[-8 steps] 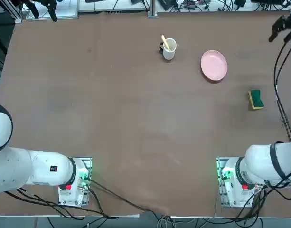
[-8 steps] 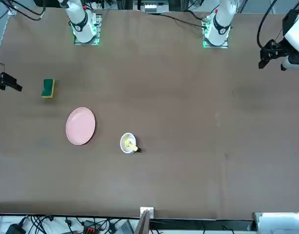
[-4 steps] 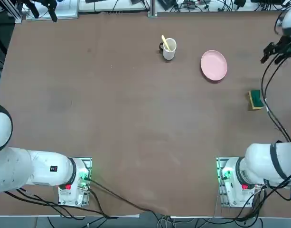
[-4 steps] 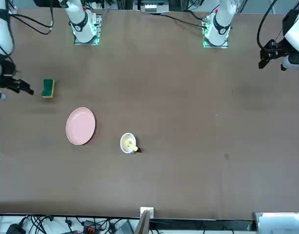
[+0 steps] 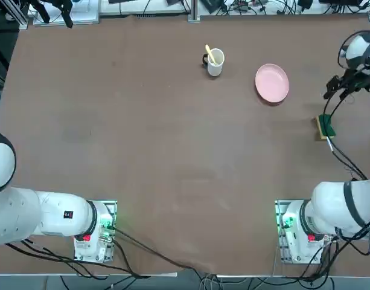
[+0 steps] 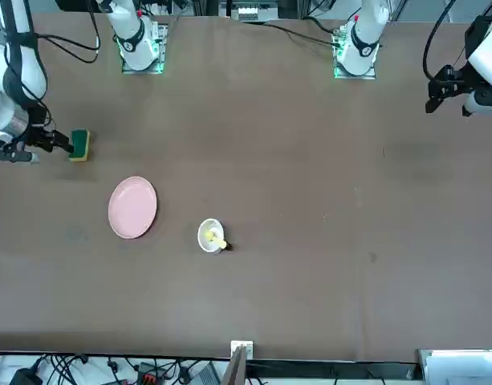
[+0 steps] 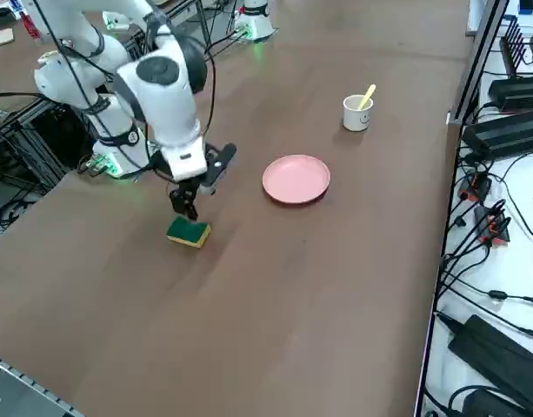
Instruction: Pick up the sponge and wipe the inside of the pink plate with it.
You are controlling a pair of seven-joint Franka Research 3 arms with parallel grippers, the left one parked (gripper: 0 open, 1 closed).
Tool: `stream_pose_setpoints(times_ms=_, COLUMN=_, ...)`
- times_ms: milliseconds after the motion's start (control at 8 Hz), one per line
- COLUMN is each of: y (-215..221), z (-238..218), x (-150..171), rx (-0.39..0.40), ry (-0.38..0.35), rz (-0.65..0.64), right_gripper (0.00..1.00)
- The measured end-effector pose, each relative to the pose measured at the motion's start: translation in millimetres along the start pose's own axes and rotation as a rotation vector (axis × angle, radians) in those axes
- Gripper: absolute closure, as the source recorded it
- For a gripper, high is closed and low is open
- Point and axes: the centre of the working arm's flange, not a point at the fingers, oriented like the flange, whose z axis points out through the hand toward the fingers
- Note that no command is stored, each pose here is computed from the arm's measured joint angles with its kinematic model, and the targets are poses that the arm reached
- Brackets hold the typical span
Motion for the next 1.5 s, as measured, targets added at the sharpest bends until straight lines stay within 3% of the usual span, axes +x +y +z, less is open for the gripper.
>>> stream_pose_setpoints(times_ms=625, y=21.1, z=69.9, x=-12.9, rx=0.041, ry=-0.098, rz=-0.014, right_gripper=0.04)
stream_pose_setpoints(times_ms=1000, y=20.0, z=85.3, x=-14.4, rx=0.052, ry=-0.125, rz=-0.017, right_gripper=0.23)
stream_pose_setpoints(times_ms=1500, y=17.8, z=100.2, x=-15.7, rx=0.063, ry=-0.152, rz=-0.025, right_gripper=0.24)
